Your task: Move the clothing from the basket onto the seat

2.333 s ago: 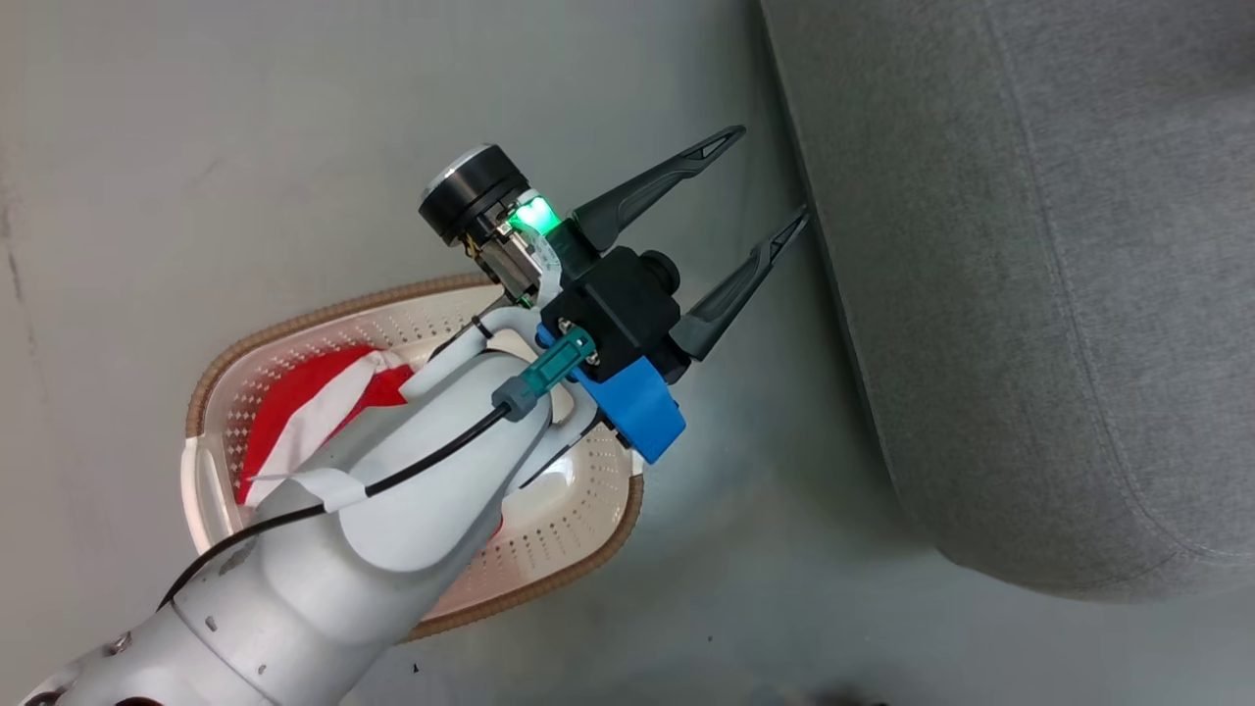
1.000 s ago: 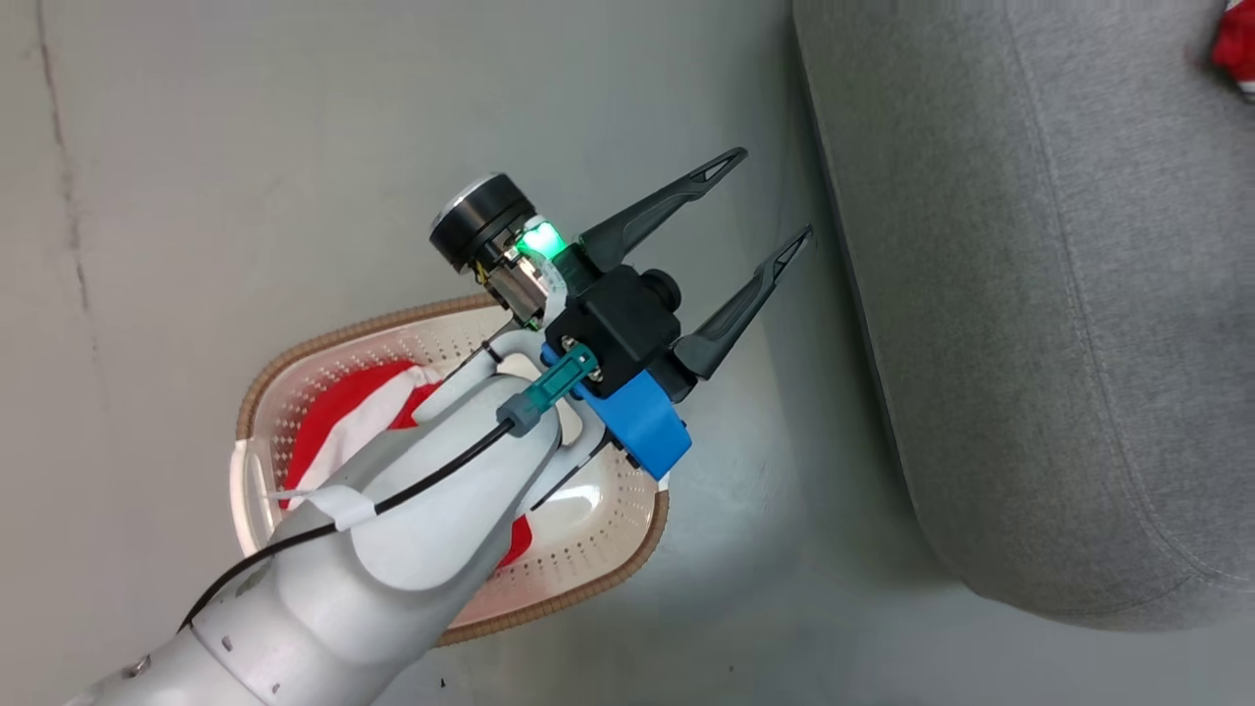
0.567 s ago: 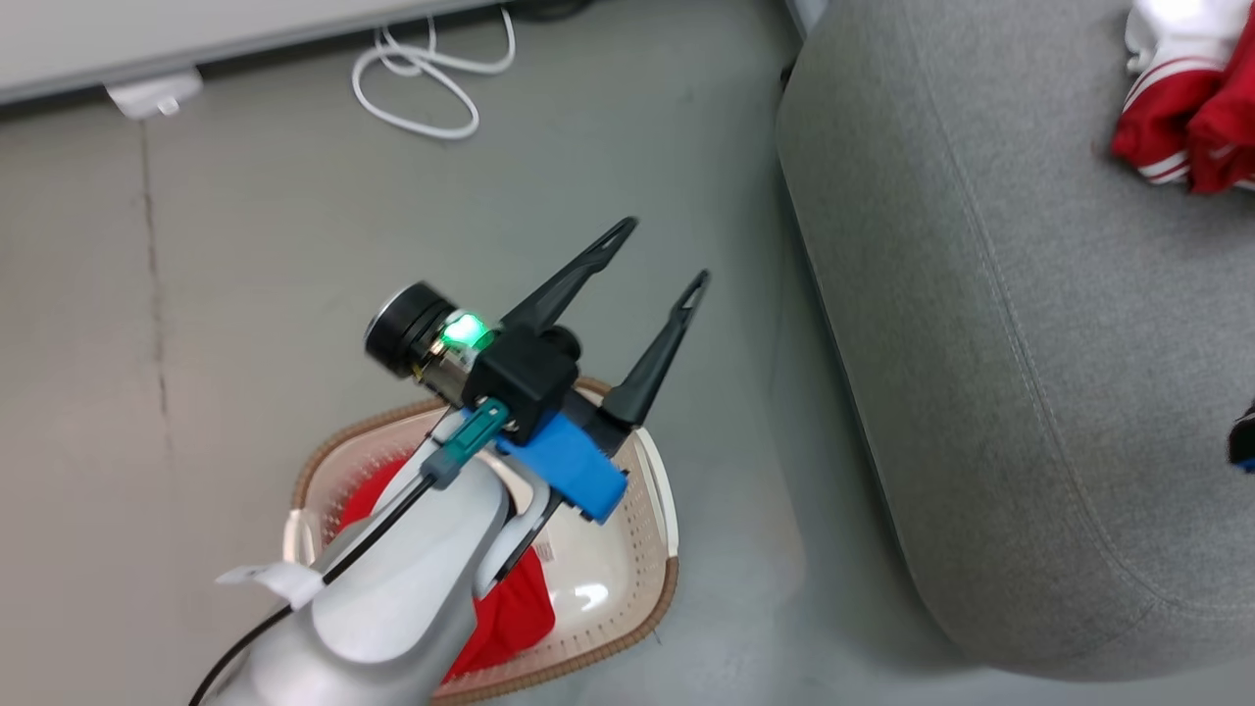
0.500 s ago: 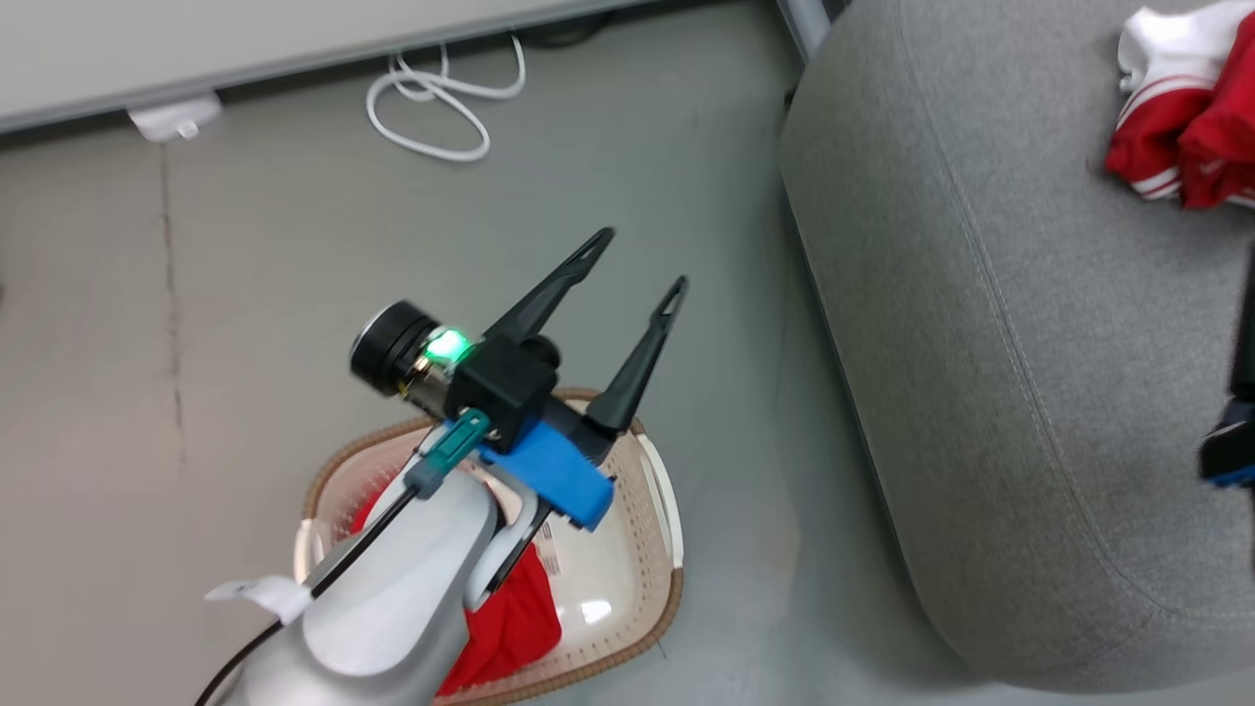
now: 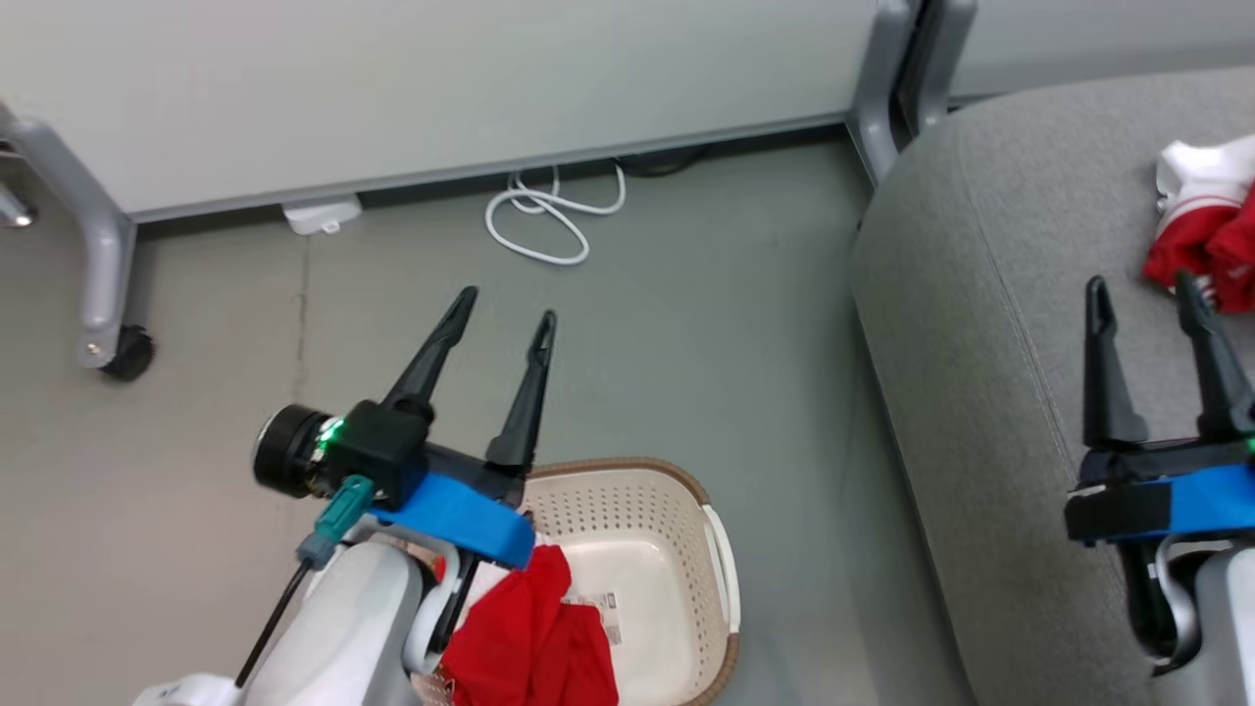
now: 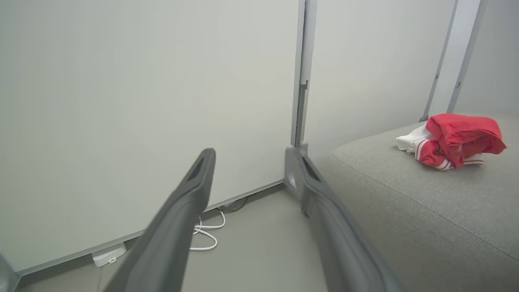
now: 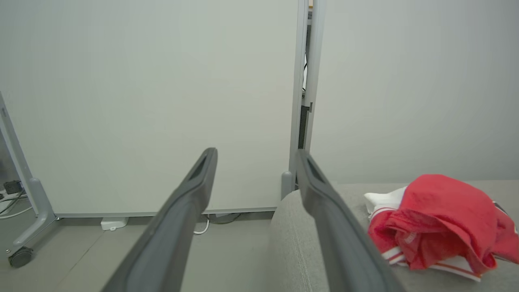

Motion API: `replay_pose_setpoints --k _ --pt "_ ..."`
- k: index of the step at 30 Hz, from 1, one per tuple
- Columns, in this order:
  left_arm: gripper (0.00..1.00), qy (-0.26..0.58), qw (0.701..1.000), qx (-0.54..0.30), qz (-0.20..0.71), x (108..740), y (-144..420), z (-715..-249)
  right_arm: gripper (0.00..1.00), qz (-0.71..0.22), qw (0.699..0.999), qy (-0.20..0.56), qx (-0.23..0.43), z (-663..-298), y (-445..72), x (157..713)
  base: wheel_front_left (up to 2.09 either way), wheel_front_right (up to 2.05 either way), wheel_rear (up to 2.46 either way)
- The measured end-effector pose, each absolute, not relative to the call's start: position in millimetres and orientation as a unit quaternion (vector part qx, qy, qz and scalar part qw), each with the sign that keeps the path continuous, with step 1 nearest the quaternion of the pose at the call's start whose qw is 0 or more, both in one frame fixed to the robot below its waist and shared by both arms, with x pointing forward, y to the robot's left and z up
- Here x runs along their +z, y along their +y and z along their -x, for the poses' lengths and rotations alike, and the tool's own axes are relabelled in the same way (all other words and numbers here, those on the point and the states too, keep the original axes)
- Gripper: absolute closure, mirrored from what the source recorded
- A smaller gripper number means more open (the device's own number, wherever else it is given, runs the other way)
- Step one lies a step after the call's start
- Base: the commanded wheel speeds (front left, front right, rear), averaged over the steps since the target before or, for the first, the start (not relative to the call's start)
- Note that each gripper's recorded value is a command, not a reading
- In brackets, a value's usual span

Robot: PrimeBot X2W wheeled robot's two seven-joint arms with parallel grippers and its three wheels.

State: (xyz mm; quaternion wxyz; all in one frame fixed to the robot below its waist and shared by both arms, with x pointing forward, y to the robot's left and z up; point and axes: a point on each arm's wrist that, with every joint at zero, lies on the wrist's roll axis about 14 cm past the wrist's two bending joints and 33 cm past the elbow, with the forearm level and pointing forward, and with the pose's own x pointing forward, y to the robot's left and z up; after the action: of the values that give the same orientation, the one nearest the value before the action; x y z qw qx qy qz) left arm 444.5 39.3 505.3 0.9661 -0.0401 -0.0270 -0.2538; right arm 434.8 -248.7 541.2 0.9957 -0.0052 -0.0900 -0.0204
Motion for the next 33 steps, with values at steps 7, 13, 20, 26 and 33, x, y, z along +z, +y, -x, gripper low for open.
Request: replay_pose_setpoints --k 7,13,20,26,33 --pt "0.0 -0.049 0.982 -0.18 0.041 521 87 -432 0.0 -0.018 0.992 -0.126 0.022 -429 -207 564 0.0 0.0 0.0" --pt "0.0 -0.063 0.987 -0.14 0.037 530 116 -415 0.0 -0.026 0.989 -0.137 0.037 -416 -189 571 0.0 0.0 0.0" --pt "0.0 -0.066 0.99 -0.118 0.037 530 130 -396 0.0 -0.034 0.99 -0.131 0.036 -396 -183 565 0.0 0.0 0.0" --pt "0.0 -0.066 0.992 -0.095 0.04 528 144 -381 0.0 -0.036 0.992 -0.114 0.031 -379 -184 553 0.0 0.0 0.0" --pt "0.0 -0.063 0.994 -0.08 0.041 524 152 -369 0.0 -0.042 0.993 -0.106 0.033 -373 -181 548 0.0 0.0 0.0"
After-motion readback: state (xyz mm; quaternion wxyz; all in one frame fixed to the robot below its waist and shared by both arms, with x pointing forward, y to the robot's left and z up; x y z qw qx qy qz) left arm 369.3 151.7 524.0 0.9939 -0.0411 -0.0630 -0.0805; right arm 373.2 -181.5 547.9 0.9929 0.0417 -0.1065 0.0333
